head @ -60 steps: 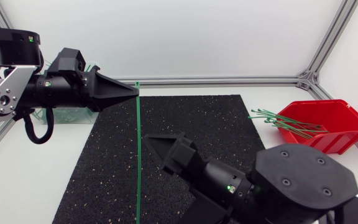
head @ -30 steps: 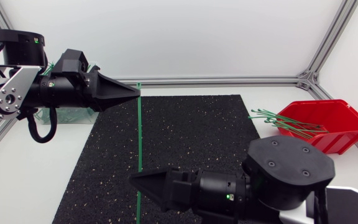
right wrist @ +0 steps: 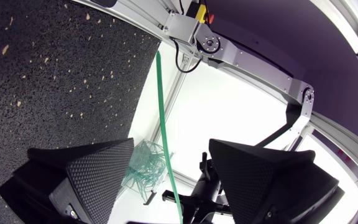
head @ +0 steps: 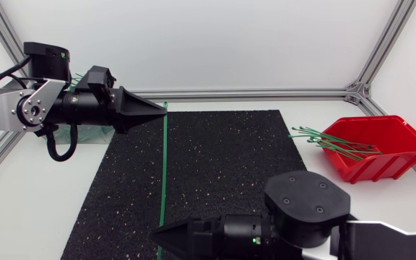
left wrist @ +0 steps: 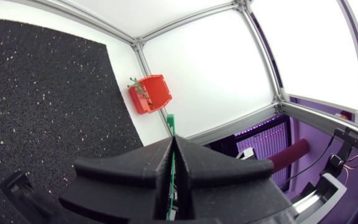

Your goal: Take a green cable tie from the red box, thread the tail through the head to close it, then place it in the transparent bin on the left.

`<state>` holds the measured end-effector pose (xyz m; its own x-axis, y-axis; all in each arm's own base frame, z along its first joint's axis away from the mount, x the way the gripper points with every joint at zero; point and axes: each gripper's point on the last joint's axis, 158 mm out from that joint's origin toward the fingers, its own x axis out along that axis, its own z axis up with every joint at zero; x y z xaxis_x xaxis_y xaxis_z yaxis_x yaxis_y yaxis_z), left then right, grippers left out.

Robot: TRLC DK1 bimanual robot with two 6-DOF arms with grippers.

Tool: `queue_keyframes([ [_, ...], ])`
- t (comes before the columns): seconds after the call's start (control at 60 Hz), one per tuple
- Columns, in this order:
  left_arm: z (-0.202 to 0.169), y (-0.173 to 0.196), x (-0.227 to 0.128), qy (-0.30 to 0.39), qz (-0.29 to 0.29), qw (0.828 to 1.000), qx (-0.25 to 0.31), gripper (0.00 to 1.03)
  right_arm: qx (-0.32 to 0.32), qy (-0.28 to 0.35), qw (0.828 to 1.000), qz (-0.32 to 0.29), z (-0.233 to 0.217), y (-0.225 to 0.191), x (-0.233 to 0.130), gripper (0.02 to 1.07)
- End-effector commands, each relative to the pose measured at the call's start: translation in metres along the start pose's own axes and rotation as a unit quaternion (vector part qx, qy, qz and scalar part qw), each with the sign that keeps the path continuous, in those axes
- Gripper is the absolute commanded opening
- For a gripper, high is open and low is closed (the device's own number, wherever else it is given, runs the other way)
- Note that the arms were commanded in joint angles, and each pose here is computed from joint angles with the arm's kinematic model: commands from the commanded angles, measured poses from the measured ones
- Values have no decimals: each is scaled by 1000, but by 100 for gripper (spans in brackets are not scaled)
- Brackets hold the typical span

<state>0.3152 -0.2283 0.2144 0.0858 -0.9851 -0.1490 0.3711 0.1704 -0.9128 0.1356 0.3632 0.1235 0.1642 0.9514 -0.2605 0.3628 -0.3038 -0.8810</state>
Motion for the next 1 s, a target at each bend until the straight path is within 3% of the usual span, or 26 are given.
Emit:
queue_keyframes([
  [0.0,9,6,-3,0,-7,1000,-29,4,7,-12,1000,3,8,10,2,81],
  [0.333,17,19,1,4,-7,998,-69,4,29,-32,999,11,20,21,4,69],
  [0.983,13,23,6,10,-8,998,-67,4,29,-29,999,4,16,18,9,29],
])
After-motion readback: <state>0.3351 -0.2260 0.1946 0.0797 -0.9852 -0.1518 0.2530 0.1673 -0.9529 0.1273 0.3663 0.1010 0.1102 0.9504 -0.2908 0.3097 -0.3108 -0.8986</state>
